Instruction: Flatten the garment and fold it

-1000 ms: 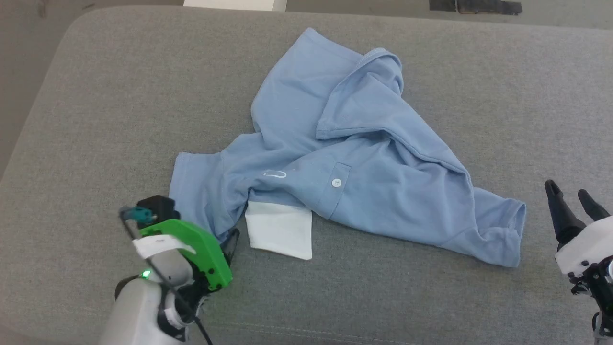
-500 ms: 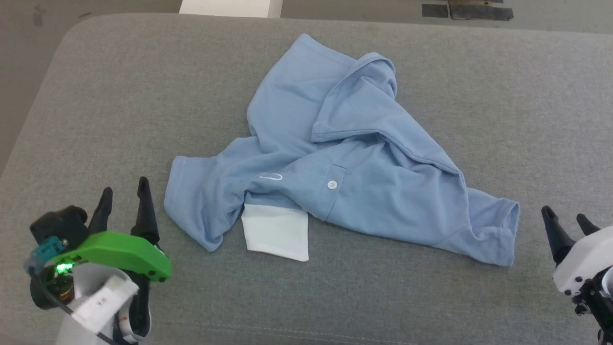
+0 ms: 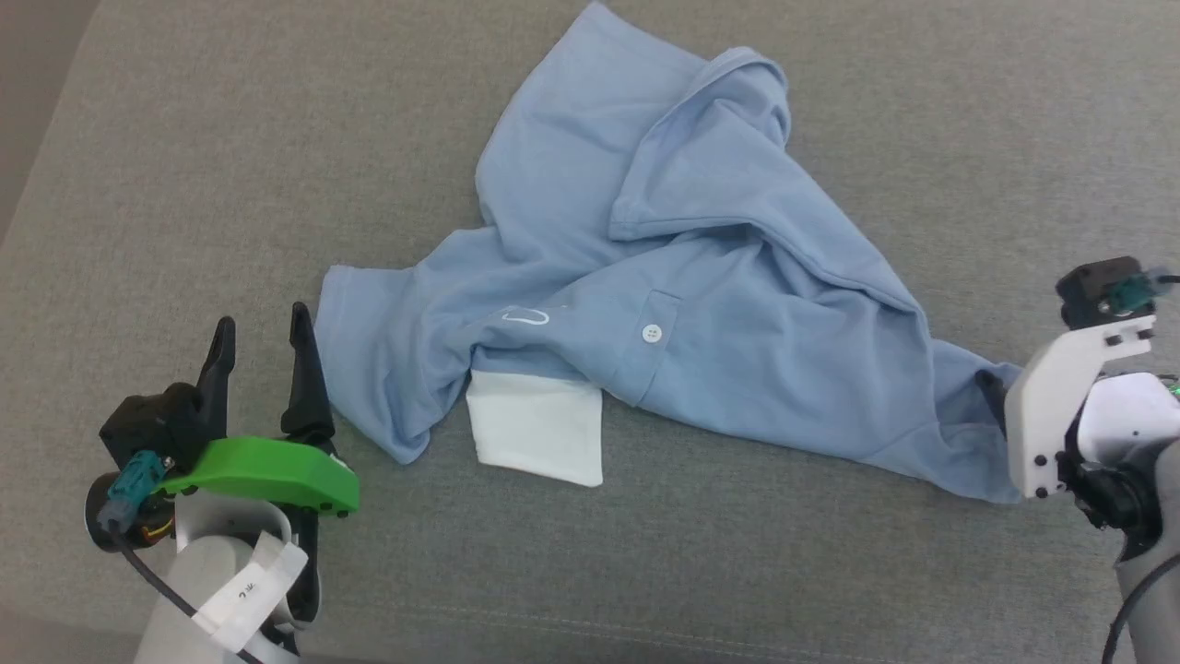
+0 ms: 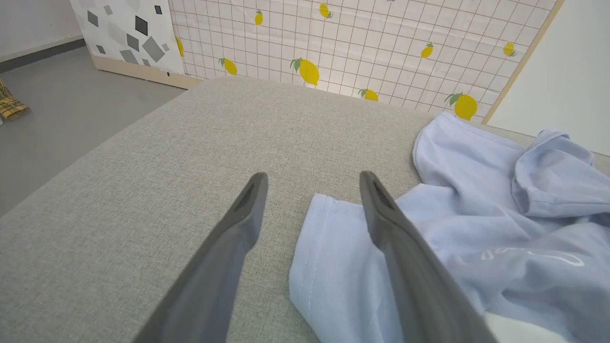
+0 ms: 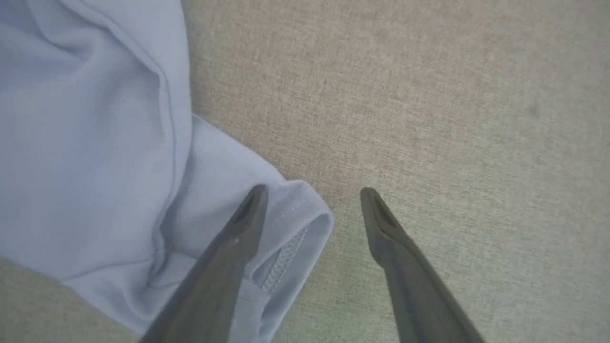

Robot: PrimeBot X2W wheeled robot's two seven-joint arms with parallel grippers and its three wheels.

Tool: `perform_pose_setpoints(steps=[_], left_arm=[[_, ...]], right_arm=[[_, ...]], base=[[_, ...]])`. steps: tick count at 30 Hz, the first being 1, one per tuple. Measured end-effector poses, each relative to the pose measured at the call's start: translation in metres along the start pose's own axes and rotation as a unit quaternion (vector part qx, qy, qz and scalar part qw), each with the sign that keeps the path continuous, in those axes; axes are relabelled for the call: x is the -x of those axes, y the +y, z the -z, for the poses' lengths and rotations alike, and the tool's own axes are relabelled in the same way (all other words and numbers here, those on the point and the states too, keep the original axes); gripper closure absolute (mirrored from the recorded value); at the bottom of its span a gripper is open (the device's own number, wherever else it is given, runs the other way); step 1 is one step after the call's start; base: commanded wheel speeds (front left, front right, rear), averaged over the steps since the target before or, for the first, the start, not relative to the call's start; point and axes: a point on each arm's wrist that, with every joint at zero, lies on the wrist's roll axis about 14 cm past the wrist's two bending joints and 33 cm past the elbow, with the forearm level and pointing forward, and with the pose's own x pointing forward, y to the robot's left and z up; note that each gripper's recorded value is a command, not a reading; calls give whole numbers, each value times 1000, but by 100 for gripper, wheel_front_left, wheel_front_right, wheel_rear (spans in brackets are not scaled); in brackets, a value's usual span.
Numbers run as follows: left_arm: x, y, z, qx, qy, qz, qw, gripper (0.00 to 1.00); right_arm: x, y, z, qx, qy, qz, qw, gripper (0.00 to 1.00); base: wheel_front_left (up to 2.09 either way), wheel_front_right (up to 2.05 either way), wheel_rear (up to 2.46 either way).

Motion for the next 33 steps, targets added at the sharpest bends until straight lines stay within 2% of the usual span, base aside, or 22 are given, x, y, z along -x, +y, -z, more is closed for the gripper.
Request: perform_pose_setpoints(steps=[5,6,7,8,13,21,23,26,27,30,33], left_arm=[[1,9,10,-8,13,-12,1000,0],[2,10,12,-9,16,-15,1000,0],[2,11,14,-9,18,-15,1000,0],[2,12,15,-10,19,-16,1000,0],[-1,8,14,-9,17,-11,1000,0],[-12,0,11,-9,12,0,1000,0],[-13,-1,14,-9,16,2,1000,0],[-13,-2,16,-10,21,5,1000,0],[-13,-1,17,-10,22,4,1000,0],[-11,0,19,-10,26,2,1000,0],[-9,-1,17,-9,28,4,1000,0]], right_arm=[[-15,15,18,36,70,-24,997,0],[-15,15,18,40,78,-26,996,56],[-16,15,17,42,81,-28,995,95],[-16,14,17,41,84,-30,995,100],[-12,1,14,29,95,-23,995,100],[4,-105,-12,-28,80,110,990,100],[4,-119,-8,-46,86,129,987,100],[-2,-121,0,-68,90,133,985,100],[-3,-120,-1,-72,83,132,985,0],[-6,-113,-8,-92,43,123,987,0],[2,-114,-34,-112,-44,122,985,0]], base=[[0,0,0],[0,0,0],[0,0,0],[0,0,0],[0,0,0],[0,0,0],[0,0,0],[0,0,0],[0,0,0],[0,0,0],[0,0,0]])
